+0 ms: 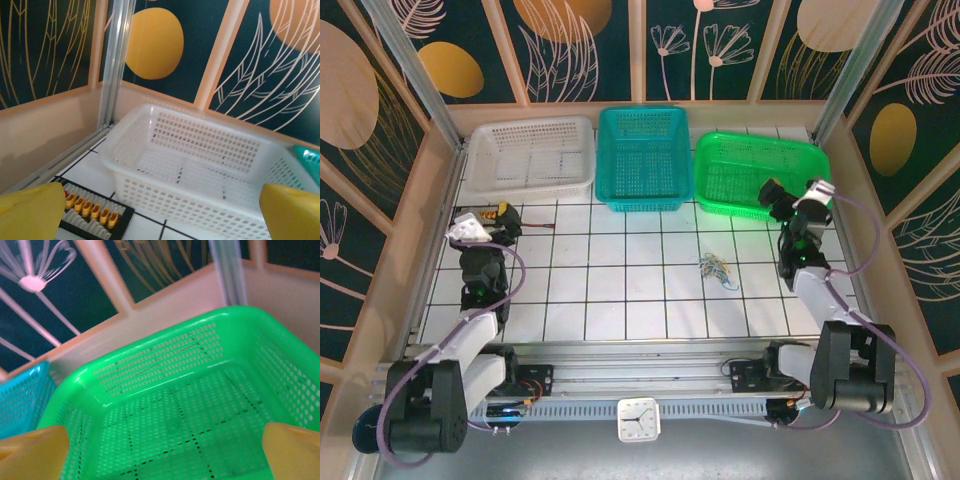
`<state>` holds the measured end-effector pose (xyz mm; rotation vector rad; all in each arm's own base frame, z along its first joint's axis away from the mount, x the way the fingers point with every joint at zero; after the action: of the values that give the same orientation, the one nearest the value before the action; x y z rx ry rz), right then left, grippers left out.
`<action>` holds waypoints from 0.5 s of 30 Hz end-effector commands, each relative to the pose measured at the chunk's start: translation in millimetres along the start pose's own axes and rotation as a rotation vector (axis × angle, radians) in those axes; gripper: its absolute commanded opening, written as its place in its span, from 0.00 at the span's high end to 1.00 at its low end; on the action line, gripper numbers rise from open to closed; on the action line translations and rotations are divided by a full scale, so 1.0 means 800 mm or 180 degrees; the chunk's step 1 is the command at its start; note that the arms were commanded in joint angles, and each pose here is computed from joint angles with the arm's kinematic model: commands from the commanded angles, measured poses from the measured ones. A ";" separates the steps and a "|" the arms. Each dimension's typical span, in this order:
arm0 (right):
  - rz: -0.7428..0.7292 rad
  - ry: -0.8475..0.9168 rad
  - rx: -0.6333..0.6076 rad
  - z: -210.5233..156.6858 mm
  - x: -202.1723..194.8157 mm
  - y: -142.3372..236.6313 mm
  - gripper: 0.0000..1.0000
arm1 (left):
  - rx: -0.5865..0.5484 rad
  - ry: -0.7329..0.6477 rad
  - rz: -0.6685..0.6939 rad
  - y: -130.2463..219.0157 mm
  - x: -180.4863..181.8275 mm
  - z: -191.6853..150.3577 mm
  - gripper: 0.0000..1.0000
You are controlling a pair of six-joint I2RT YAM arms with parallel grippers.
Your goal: Untangle the cables
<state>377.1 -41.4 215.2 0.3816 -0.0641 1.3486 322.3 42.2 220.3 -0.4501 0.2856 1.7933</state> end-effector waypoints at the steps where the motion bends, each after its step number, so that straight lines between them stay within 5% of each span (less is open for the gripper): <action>1: -0.0259 -0.0476 0.0617 -0.029 -0.014 0.012 0.01 | 0.0288 0.0370 -0.0083 -0.001 -0.015 0.001 0.01; 8: 0.0783 -0.0414 0.1092 -0.063 0.058 0.055 0.01 | 0.0954 0.0816 -0.0565 -0.006 -0.071 -0.006 0.01; 15: 0.1074 -0.0289 0.1574 -0.131 0.095 0.098 0.03 | 0.1425 0.0956 -0.0974 0.013 -0.142 -0.031 0.01</action>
<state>320.1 56.9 180.4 0.7698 0.0646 1.6583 342.6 -38.9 253.3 -0.4514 0.6620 1.4086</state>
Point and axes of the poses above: each hand's point on the last joint's axis, 136 mm out from that joint toward the fingers, its own y axis back along the fingers, its own x axis along the line the jaws close on, z = x × y, the point moved 1 cm from there along y, back along the fingers, and after that the axes turned 9 degrees about y, right-handed, at the moved point
